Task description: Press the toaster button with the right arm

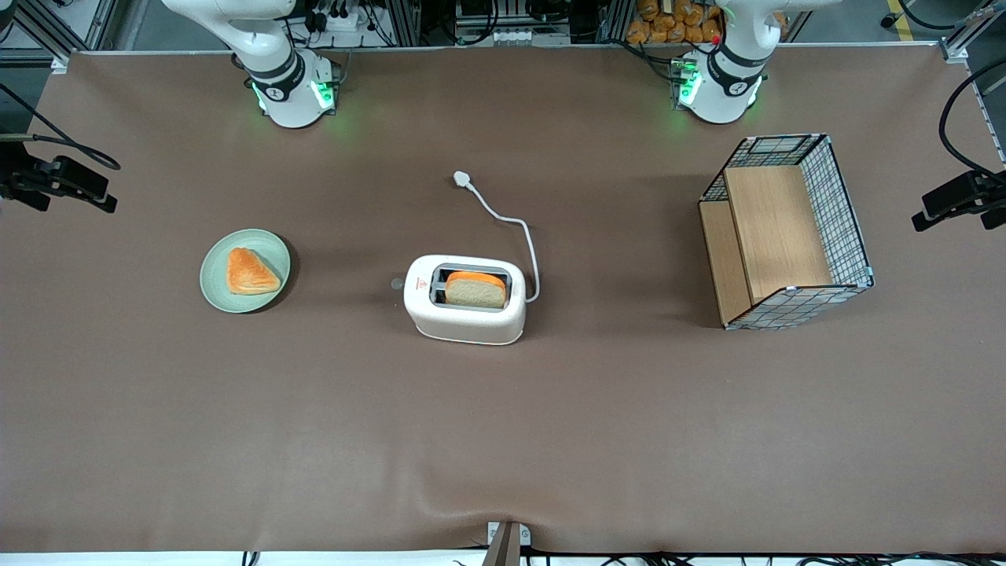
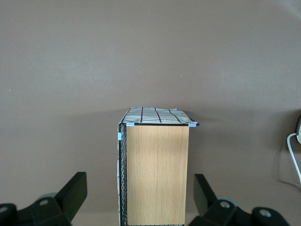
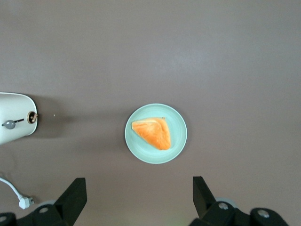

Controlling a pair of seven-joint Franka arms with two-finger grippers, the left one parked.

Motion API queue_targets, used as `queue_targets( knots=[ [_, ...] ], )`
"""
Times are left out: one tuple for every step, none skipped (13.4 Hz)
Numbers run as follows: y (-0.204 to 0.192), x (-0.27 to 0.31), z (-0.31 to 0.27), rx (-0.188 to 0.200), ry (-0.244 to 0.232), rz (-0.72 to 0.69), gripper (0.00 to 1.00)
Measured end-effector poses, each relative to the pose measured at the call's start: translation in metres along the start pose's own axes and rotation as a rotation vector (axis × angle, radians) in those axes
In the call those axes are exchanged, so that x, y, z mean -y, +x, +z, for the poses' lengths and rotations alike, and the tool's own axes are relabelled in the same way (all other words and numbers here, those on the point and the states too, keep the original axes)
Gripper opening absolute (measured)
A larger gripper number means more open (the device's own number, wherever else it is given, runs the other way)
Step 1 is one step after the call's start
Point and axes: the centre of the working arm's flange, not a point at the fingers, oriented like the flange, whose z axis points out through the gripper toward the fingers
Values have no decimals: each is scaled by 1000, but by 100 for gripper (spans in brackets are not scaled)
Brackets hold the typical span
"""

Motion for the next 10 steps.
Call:
queue_targets(
  knots=[
    [-1,0,0,8,0,19,100],
    [-2,1,0,18,0,37,100],
    [-3,1,0,26,0,48,100],
    [-4,1,0,29,0,53,100],
    [-4,1,-1,31,0,54,100],
    [-4,1,-1,31,0,55,100],
    [-4,1,-1,30,0,56,100],
    [-4,1,-1,30,0,57,100],
    [-4,1,-1,30,0,58,100],
    [-4,1,-1,30,0,59,100]
  ],
)
